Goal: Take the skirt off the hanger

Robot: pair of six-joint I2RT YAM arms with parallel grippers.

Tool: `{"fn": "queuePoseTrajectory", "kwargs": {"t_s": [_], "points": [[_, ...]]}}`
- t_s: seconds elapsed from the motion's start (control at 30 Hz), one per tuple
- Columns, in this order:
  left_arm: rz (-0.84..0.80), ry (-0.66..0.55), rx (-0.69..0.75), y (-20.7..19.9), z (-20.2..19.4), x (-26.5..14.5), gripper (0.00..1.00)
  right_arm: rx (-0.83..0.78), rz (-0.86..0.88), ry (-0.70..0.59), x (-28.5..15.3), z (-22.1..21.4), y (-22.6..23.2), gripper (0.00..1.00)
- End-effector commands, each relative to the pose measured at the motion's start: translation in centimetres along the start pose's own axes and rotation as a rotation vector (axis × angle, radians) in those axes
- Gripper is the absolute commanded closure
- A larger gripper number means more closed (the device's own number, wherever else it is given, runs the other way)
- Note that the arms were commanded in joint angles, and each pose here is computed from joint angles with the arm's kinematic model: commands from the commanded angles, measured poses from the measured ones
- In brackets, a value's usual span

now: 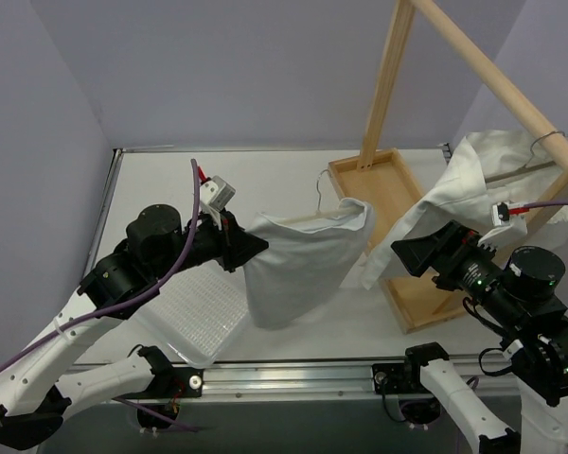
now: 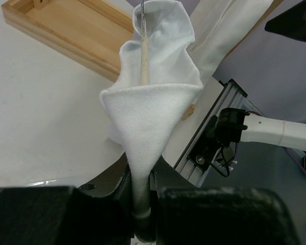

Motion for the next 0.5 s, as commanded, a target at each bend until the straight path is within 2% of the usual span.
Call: {"fn": "queuePoseTrajectory", "kwargs": {"t_s": [0.0, 0.1, 0.13, 0.17, 0.23, 0.47], "points": [[-0.028, -0.015, 0.034, -0.6, 0.4, -1.3, 0.98, -0.066, 0.214, 0.027, -0.6, 0.8, 3.6, 0.1], [-0.085, -0.008, 0.04, -1.3, 0.2, -1.7, 0.98, -0.047, 0.225, 0.005, -0.2, 1.5, 3.8, 0.2], [-0.121, -0.006, 0.044, -1.8, 0.1, -1.7, 0.98, -0.043, 0.256, 0.034, 0.1, 1.3, 4.0, 0.32], [-0.134, -0.002, 0.046, -2.0, 0.0, -1.8, 0.98, -0.022, 0.247, 0.018, 0.4, 1.8, 3.9, 0.37], [-0.178, 0.001, 0.055, -2.5, 0.0, -2.0, 0.98, -0.019, 0.285, 0.035, 0.3, 2.0, 4.4, 0.43], [-0.216, 0.013, 0.061, -3.2, 0.4, -1.9, 0.98, 0.0, 0.308, 0.054, 1.2, 3.6, 4.5, 0.37]]}}
Point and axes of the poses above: each gripper's point midway between its finger pads, its own x axis out along the fingers, its own y axis along the line the jaws close on, z = x × y, the point moved 4 cm from there along -x, back along the fingers, and after that the axes turned 6 degrees about x, right-handed, at the moved point
